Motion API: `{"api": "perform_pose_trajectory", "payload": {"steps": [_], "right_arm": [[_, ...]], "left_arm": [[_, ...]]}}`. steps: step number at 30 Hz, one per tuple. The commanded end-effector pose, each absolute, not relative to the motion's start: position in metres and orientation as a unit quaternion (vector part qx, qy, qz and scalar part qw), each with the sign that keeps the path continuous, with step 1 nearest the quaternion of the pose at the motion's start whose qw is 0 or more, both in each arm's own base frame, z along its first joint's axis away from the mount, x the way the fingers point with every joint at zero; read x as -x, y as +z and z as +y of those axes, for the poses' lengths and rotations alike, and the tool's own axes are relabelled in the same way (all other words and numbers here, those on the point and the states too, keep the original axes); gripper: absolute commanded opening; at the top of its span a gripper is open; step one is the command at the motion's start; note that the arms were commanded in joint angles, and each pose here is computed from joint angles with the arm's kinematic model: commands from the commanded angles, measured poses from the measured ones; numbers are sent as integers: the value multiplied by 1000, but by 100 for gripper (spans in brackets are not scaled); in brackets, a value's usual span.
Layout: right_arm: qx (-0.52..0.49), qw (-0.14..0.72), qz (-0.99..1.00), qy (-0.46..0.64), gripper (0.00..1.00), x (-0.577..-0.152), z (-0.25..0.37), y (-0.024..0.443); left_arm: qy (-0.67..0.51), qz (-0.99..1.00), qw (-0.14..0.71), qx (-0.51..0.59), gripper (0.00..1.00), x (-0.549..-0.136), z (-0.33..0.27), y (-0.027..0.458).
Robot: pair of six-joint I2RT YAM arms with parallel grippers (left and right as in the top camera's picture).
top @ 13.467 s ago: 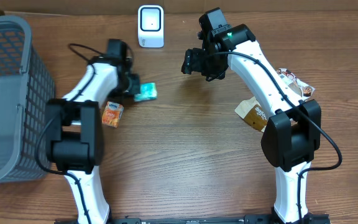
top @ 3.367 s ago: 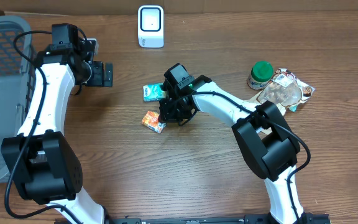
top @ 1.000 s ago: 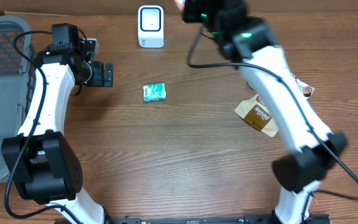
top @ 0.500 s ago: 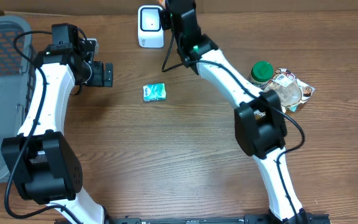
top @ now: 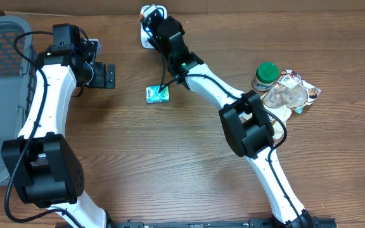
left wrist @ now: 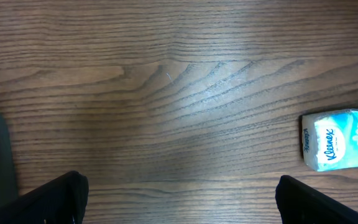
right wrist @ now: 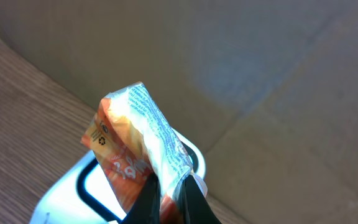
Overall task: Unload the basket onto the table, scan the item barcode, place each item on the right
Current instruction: 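Hold the orange pack against the scanner window, then carry the orange pack right and set it down near the bean bag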
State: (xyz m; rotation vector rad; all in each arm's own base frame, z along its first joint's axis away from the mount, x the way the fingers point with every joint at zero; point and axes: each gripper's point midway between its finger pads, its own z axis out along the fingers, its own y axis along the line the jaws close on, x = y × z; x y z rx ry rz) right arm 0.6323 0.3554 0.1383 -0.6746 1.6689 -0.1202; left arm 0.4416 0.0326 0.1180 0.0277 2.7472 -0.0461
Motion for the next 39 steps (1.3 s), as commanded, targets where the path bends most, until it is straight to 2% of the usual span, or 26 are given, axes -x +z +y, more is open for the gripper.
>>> {"api": "perform_pose_trajectory", "payload": {"steps": [1, 12, 19, 23, 27, 31, 35, 39], "right_arm": [[306, 633, 709, -67, 4, -635, 356, 149], [290, 650, 699, -70, 4, -629, 363, 173], [237, 654, 719, -17, 4, -612, 357, 236], [185, 633, 751, 34, 4, -587, 341, 287], [133, 567, 806, 104, 4, -543, 320, 318], [68, 480, 866, 123, 4, -494, 276, 326], [10, 387, 916, 109, 4, -452, 230, 312], [-23, 277, 958, 74, 4, -419, 192, 272]], "left_arm": [[-19, 978, 205, -16, 99, -444, 32, 125], [-19, 978, 205, -16, 100, -444, 32, 125], [-19, 978, 205, -16, 100, -444, 32, 125], [-19, 978, 205, -16, 99, -444, 32, 125], [-19, 978, 205, -16, 100, -444, 32, 125], [-19, 978, 205, -16, 100, -444, 32, 125], [-19, 978, 205, -16, 100, -444, 32, 125], [-19, 978, 205, -16, 99, -444, 32, 125]]}}
